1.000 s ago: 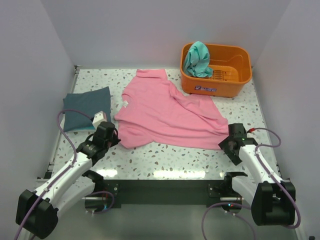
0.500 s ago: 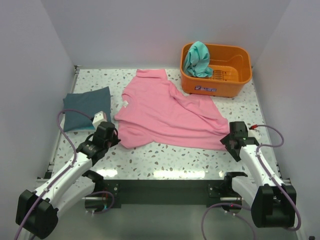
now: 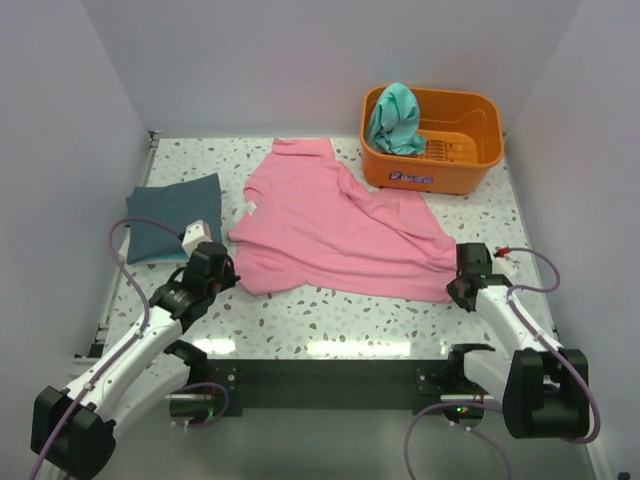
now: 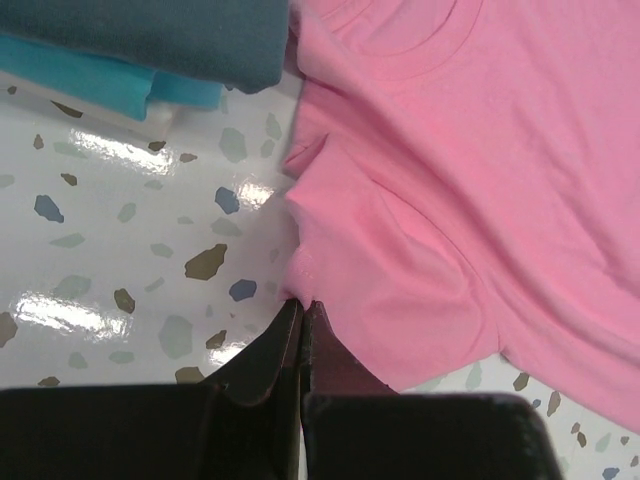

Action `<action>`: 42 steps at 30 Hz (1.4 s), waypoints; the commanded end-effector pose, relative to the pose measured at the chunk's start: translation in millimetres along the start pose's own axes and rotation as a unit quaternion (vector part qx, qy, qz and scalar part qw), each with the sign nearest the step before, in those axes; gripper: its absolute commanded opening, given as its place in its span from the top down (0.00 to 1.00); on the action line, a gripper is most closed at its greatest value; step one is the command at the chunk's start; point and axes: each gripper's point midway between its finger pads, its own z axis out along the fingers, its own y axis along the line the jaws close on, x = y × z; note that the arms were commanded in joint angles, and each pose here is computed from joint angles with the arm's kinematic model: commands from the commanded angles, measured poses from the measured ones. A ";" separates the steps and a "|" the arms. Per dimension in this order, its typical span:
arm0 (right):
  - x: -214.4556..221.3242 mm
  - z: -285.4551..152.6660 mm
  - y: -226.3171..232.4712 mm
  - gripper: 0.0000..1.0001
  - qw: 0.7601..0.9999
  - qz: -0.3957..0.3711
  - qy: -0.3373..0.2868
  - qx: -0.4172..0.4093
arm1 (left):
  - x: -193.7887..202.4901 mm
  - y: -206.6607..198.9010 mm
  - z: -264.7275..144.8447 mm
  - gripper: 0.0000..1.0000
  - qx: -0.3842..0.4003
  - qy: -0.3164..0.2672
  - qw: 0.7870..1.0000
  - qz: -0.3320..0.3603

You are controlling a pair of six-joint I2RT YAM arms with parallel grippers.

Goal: Fold and stack the t-shirts
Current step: Flatten the tshirt out

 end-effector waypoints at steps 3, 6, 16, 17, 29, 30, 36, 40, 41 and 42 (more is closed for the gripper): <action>-2.1 -22.4 14.9 1.00 0.998 0.015 0.005 -0.067 | -41.9 -21.1 -20.4 1.00 0.034 -0.054 0.998 -0.008; -41.4 -54.7 20.5 1.00 0.995 0.013 -0.055 -0.086 | -77.7 -42.3 -43.8 1.00 0.073 -0.096 0.993 -0.015; -167.4 -253.3 43.5 1.00 0.935 0.052 -0.228 -0.268 | -242.0 -80.9 -215.0 1.00 0.186 -0.320 0.927 -0.056; -175.0 -270.1 41.8 1.00 0.927 0.051 -0.243 -0.280 | -253.5 -81.5 -231.9 1.00 0.193 -0.336 0.920 -0.059; -221.2 -456.3 -51.5 1.00 0.850 0.083 -0.386 -0.350 | -348.8 -59.0 -478.4 1.00 0.328 -0.516 0.788 -0.077; -220.9 -460.7 -54.8 1.00 0.847 0.080 -0.390 -0.352 | -350.0 -60.2 -483.0 1.00 0.331 -0.517 0.786 -0.073; -221.7 -473.9 -73.0 1.00 0.839 0.087 -0.410 -0.347 | -367.2 -72.3 -493.4 1.00 0.333 -0.535 0.774 -0.061; -222.2 -426.8 -43.5 1.00 0.875 0.062 -0.372 -0.304 | -366.6 -95.6 -438.0 1.00 0.307 -0.509 0.803 -0.049; -222.4 -416.1 -37.0 1.00 0.880 0.059 -0.366 -0.297 | -361.9 -102.5 -398.7 1.00 0.277 -0.487 0.827 -0.046; -217.9 -389.0 -23.8 1.00 0.896 0.046 -0.344 -0.278 | -362.1 -106.4 -380.3 1.00 0.261 -0.483 0.835 -0.046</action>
